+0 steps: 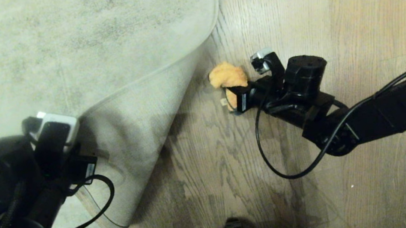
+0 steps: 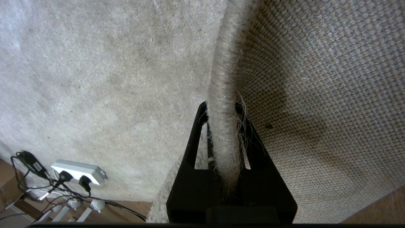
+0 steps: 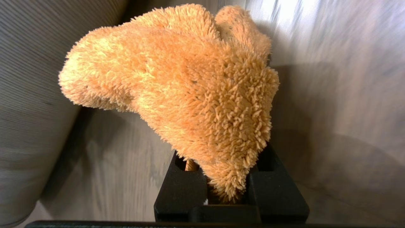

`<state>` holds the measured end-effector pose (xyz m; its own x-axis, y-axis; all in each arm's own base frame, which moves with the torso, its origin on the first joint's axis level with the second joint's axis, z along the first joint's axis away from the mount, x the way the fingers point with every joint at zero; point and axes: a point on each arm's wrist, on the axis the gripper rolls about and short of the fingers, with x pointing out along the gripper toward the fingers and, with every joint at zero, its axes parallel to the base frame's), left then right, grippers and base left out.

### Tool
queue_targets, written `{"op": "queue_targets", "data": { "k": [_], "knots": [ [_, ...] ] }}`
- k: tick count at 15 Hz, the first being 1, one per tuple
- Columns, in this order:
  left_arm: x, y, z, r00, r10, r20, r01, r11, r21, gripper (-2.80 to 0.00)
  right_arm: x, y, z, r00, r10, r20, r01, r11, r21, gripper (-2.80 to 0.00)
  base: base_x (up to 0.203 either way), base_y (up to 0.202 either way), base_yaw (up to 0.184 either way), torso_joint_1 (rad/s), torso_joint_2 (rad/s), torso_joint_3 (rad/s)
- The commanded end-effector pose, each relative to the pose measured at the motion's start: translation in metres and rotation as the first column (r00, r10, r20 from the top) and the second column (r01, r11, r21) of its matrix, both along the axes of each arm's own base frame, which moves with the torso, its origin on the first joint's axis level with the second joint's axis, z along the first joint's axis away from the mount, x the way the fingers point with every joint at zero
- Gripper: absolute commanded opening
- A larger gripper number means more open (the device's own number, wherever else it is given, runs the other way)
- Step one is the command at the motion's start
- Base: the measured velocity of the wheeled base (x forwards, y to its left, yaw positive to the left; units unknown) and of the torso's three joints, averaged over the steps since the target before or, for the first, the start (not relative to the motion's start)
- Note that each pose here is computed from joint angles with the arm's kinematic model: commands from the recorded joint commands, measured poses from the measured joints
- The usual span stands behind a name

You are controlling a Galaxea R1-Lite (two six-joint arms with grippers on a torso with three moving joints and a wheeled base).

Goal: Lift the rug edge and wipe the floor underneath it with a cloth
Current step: Wipe the floor under the carpet with a rag

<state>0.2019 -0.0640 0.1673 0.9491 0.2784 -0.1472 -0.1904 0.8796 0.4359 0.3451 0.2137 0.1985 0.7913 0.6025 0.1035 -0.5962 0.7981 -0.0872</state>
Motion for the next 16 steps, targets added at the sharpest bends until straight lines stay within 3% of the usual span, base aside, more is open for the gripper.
{"op": "queue_targets", "data": {
  "k": [1,4,7,9,13,16],
  "knots": [
    [0.0,0.0,0.001,1.0,0.003,0.009,-0.003,1.0,-0.001,-2.8,-0.032,-0.01,0.03,0.999,0.023,0.032,-0.022,1.0,-0.01,-2.8,0.0,0.0,0.0,0.0,0.0,0.0],
    [-0.001,0.0,0.002,1.0,0.004,0.013,-0.004,1.0,-0.004,-2.8,-0.08,0.001,0.01,0.99,0.135,-0.051,-0.139,0.985,-0.102,-2.8,0.0,0.0,0.0,0.0,0.0,0.0],
    [-0.001,0.0,0.002,1.0,0.002,0.012,-0.002,1.0,-0.004,-2.8,-0.126,0.018,-0.033,0.952,0.252,-0.175,-0.284,0.938,-0.198,-2.8,0.0,0.0,0.0,0.0,0.0,0.0],
    [-0.001,0.0,0.002,1.0,0.004,0.012,-0.004,1.0,-0.003,-2.8,-0.134,0.03,-0.069,0.928,0.279,-0.247,-0.34,0.905,-0.255,-2.8,0.0,0.0,0.0,0.0,0.0,0.0],
    [-0.001,0.001,0.003,1.0,0.008,0.015,-0.008,1.0,-0.004,-2.8,-0.124,0.06,-0.137,0.9,0.31,-0.305,-0.395,0.876,-0.277,-2.8,0.0,0.0,0.0,0.0,0.0,0.0],
    [-0.001,0.0,0.002,1.0,0.007,0.011,-0.007,1.0,-0.002,-2.8,-0.103,0.093,-0.158,0.896,0.353,-0.271,-0.419,0.874,-0.248,-2.8,0.0,0.0,0.0,0.0,0.0,0.0]
  ]
}}
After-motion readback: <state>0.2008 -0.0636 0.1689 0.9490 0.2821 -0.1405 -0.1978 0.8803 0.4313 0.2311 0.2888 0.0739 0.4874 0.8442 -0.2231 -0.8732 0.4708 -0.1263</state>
